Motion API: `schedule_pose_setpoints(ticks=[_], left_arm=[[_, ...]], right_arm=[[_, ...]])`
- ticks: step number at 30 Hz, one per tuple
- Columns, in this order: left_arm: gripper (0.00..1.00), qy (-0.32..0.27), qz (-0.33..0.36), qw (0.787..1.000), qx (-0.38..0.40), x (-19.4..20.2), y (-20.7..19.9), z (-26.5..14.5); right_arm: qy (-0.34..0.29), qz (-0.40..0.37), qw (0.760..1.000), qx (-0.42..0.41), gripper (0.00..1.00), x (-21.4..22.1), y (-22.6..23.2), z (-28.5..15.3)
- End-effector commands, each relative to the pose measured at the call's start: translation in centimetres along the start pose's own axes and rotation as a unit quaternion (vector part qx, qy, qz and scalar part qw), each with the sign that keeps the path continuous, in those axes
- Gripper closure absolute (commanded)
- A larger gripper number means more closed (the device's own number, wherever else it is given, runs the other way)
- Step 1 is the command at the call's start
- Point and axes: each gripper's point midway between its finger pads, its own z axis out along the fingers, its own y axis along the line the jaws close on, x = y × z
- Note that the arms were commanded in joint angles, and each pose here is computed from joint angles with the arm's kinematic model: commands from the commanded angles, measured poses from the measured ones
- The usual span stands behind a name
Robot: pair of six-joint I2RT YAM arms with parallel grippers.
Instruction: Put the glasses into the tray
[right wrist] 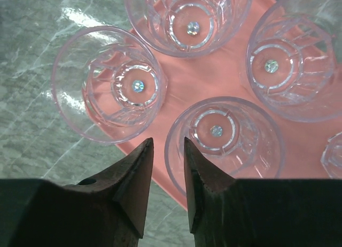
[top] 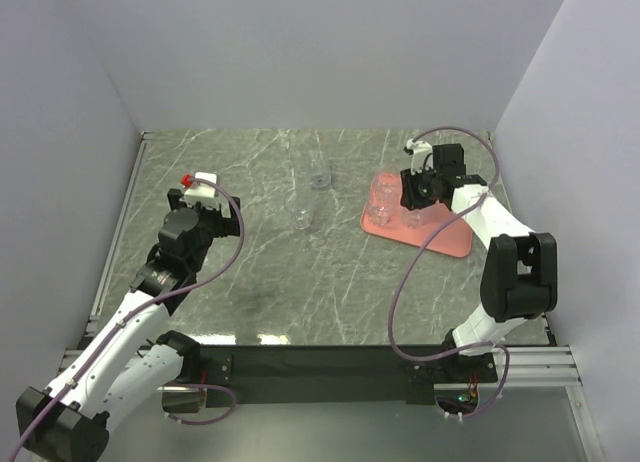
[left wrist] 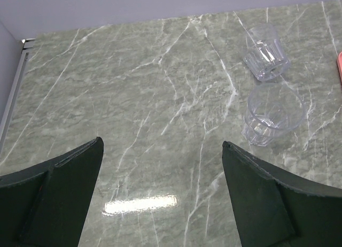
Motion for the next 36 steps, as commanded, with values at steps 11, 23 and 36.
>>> schedule_pose_setpoints(ticks=[11, 23, 36], left_arm=[[0.02, 0.013, -0.041, 0.996, 0.083, -0.8, -3.6, 1.0], [0.05, 0.145, -0.248, 0.944, 0.165, 1.8, -9.2, 5.6], [0.27, 0.32, -0.358, 0.869, 0.123, 7.7, -12.6, 11.7]], right_arm=[[-0.114, -0.15, 0.979, -0.073, 0.55, -1.2, 4.7, -11.0], [-0.146, -0.142, 0.976, -0.082, 0.54, 3.9, 5.5, -13.2], [-0.149, -0.135, 0.974, -0.108, 0.54, 4.9, 6.0, -13.6]])
